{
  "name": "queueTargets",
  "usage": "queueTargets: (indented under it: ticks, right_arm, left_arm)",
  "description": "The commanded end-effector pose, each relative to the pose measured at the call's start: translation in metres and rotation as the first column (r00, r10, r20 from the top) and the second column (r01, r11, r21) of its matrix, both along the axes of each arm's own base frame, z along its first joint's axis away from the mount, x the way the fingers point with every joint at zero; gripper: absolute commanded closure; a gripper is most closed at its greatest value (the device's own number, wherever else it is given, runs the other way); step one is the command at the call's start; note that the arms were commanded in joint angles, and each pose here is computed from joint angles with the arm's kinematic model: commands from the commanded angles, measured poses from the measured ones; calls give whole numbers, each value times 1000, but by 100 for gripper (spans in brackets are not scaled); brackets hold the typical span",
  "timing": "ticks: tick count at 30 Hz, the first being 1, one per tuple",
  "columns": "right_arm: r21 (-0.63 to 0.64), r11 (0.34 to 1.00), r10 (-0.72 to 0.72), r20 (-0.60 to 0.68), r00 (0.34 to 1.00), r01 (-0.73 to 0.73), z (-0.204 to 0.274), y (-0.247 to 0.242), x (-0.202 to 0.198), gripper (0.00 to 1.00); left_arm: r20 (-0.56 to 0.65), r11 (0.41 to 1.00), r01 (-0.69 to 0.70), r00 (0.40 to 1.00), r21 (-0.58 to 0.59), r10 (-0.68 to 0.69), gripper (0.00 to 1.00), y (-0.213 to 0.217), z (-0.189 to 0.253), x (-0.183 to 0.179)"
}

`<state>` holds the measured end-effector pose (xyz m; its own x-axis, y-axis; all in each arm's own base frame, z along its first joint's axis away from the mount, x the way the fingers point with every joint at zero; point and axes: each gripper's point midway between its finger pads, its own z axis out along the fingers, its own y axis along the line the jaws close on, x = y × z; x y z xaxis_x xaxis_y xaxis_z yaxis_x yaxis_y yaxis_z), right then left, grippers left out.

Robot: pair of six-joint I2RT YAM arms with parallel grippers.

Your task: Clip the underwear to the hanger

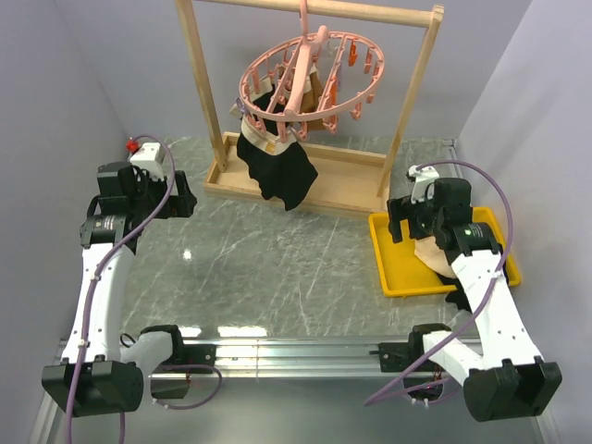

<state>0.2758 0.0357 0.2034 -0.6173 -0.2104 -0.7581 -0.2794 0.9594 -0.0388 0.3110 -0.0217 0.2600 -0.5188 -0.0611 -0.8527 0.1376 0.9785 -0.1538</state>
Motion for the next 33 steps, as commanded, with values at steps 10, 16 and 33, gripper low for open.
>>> queueTargets:
  ticks: [10,16,33]
  right_arm:
    - [-126,987,-121,-214,969,95,-12,-83,1,0]
    - [-175,979,-161,-345,925,105,-47,-123,-7,6]
    - [-186,969,-238,-523,819,162,-137,-164,-14,17]
  left_arm:
    - [53,985,161,986,-59,-158,1,-27,31,-2]
    - [41,976,202,979,-81,-199,1,-35,29,-5]
    - [83,942,319,947,-107,-312,1,-53,44,-12]
